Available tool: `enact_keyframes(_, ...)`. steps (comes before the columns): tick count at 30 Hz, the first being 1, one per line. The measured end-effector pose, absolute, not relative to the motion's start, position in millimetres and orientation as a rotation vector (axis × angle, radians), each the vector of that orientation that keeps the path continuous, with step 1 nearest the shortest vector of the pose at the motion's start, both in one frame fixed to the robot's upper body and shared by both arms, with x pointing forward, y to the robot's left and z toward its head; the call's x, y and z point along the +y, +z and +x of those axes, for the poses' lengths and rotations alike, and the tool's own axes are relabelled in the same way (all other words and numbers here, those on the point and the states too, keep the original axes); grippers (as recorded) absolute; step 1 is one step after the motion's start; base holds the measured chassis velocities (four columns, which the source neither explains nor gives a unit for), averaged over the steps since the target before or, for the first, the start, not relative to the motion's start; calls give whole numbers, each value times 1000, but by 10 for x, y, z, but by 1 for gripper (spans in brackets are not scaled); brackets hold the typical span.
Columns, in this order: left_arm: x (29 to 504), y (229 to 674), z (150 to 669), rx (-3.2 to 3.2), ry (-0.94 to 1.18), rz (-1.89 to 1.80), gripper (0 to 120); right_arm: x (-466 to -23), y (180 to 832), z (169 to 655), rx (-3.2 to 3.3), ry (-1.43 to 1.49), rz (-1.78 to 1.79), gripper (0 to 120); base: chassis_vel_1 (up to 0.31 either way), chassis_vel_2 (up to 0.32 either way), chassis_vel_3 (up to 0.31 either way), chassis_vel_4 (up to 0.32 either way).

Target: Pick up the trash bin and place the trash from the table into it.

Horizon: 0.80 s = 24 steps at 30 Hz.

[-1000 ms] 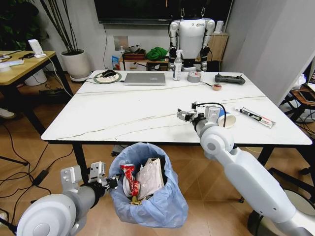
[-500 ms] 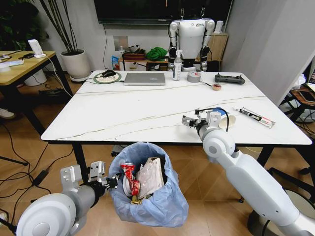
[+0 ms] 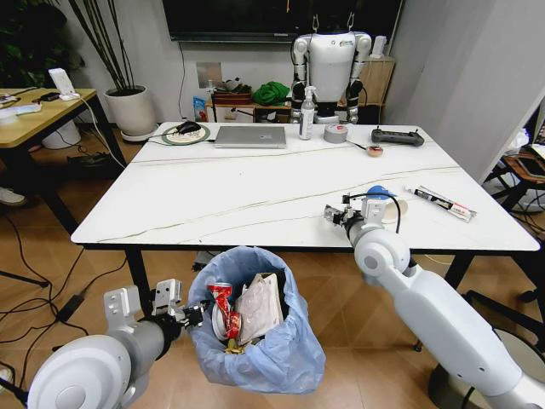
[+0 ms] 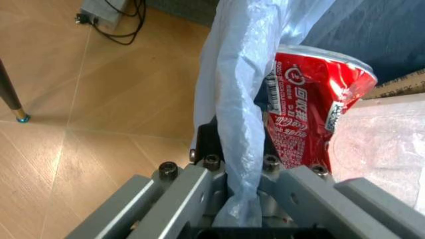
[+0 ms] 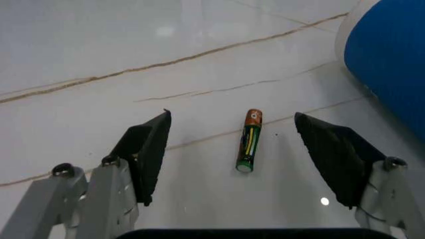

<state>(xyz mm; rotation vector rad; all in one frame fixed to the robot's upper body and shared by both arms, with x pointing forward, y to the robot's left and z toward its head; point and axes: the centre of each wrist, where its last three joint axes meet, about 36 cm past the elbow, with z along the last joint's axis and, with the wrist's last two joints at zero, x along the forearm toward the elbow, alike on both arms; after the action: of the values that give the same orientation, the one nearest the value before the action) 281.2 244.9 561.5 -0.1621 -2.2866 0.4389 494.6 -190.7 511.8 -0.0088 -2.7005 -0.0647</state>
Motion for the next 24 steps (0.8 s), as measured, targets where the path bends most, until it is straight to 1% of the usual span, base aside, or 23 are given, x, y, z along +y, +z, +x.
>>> enact_keyframes(11,2454,5614,2811,-2287,435,-159,0,-1918,5087,4926,-2686,-103,0,64,0,0,0,0)
enact_keyframes(13,2454,5613,2810,-2287,435,-159,0,-1921,5088,4926,-2684,-109,2,62,0,0,0,0)
enact_keyframes(14,2454,5613,2810,-2287,435,-158,0,-1924,5082,4924,-2681,-111,1,58,0,0,0,0)
enact_keyframes(19,2454,5613,2810,-2287,435,-158,0,-1934,5059,4917,-2677,-113,-6,54,0,0,0,0)
enact_keyframes(20,2454,5614,2810,-2287,434,-158,0,-1940,5052,4916,-2676,-112,-10,50,0,0,0,0)
enact_keyframes(24,2455,5614,2811,-2287,434,-158,0,-1946,5046,4919,-2676,-109,-15,48,0,0,0,0)
